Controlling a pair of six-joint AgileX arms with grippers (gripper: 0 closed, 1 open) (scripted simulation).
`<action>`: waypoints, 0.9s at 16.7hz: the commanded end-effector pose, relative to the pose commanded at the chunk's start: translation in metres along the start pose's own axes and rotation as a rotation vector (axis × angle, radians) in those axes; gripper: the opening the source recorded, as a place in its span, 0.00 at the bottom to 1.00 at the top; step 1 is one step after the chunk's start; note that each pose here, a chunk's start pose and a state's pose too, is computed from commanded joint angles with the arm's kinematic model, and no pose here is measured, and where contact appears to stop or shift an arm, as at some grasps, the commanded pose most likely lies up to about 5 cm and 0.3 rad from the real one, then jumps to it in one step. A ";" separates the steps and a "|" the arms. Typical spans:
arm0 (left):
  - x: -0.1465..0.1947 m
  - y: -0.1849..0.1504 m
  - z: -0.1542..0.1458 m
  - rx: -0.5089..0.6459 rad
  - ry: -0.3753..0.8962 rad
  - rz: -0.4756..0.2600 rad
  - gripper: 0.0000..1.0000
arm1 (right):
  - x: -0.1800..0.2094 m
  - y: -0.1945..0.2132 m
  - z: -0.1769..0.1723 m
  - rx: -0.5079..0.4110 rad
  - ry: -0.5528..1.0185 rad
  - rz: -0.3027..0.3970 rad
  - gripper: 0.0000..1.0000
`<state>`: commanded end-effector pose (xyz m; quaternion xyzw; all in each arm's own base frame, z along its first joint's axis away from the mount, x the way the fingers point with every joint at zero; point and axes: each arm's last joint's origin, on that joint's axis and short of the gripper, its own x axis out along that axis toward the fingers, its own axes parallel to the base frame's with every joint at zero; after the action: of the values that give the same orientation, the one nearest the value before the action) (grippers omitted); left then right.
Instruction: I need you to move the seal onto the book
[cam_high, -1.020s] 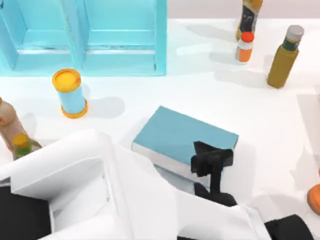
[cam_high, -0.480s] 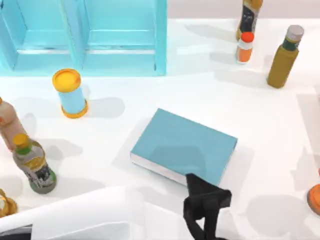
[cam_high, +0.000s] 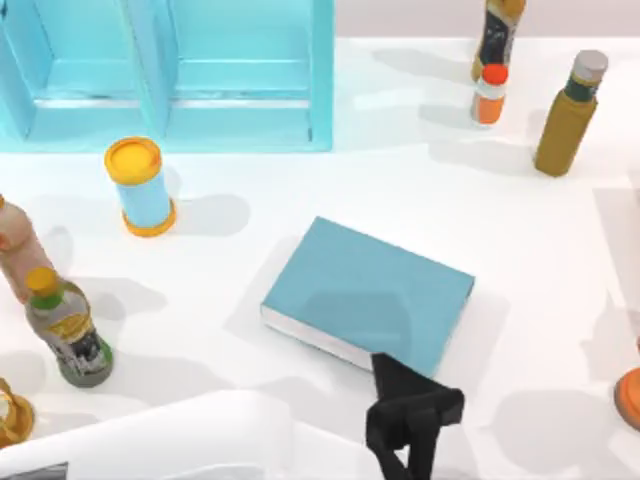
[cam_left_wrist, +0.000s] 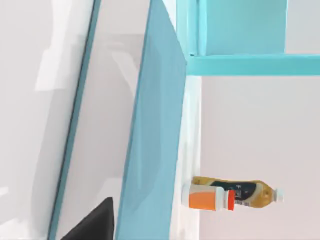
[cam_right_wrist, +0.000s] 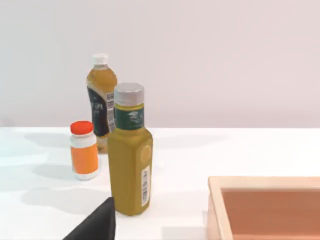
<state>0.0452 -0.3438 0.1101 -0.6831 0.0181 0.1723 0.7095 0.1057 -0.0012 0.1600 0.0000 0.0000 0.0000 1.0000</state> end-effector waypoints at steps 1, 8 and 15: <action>0.000 0.000 0.000 0.000 0.000 0.000 1.00 | 0.000 0.000 0.000 0.000 0.000 0.000 1.00; 0.029 -0.043 0.007 -0.002 -0.064 0.089 1.00 | 0.000 0.000 0.000 0.000 0.000 0.000 1.00; 0.091 -0.141 0.068 -0.008 -0.066 0.299 1.00 | 0.000 0.000 0.000 0.000 0.000 0.000 1.00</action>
<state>0.1550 -0.2589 0.2267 -0.6695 0.0953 0.2984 0.6736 0.1057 -0.0012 0.1600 0.0000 0.0000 0.0000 1.0000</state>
